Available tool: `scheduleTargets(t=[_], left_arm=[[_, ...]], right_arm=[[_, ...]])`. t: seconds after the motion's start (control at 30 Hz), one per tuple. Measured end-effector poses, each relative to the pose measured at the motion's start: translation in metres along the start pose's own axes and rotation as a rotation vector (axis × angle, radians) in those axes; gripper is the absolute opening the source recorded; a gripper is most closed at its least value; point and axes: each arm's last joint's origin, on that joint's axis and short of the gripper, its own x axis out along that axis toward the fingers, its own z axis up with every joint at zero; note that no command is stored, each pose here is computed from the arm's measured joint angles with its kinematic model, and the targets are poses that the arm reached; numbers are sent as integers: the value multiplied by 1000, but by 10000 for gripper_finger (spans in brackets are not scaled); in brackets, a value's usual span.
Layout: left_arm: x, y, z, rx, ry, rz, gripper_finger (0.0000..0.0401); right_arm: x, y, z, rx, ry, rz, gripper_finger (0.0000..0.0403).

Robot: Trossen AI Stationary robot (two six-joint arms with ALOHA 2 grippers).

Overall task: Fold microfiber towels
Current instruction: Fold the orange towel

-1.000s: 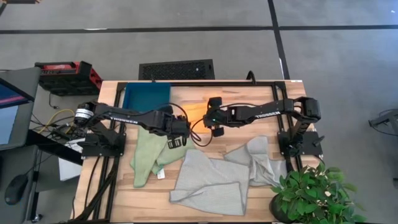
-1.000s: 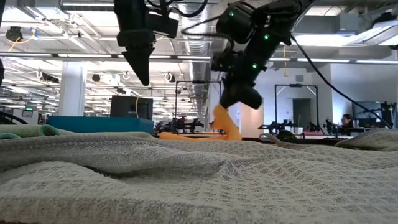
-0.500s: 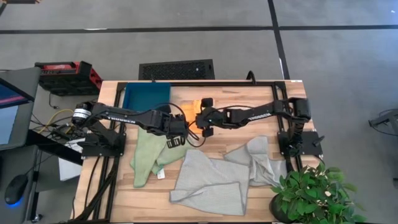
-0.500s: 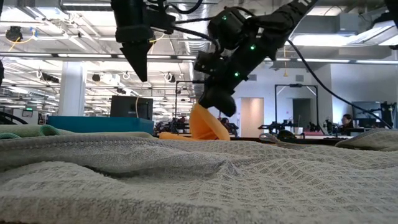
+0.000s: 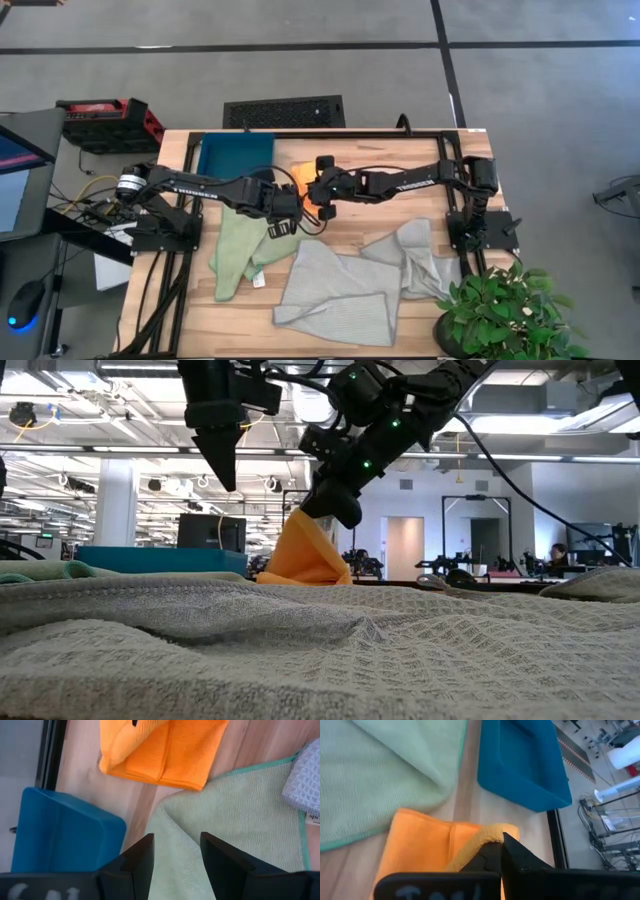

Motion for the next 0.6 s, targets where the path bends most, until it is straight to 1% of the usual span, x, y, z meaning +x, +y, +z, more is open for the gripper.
scheduleTargets(t=[0.3,0.4,0.6], left_arm=[[0,0,0,0,4,-2,153],[0,0,-1,1,8,0,153],[0,1,-2,-13,21,3,153]], right_arm=[[0,0,-1,13,8,4,69],[0,2,-1,10,13,9,97],[-2,8,4,-16,1,21,171]])
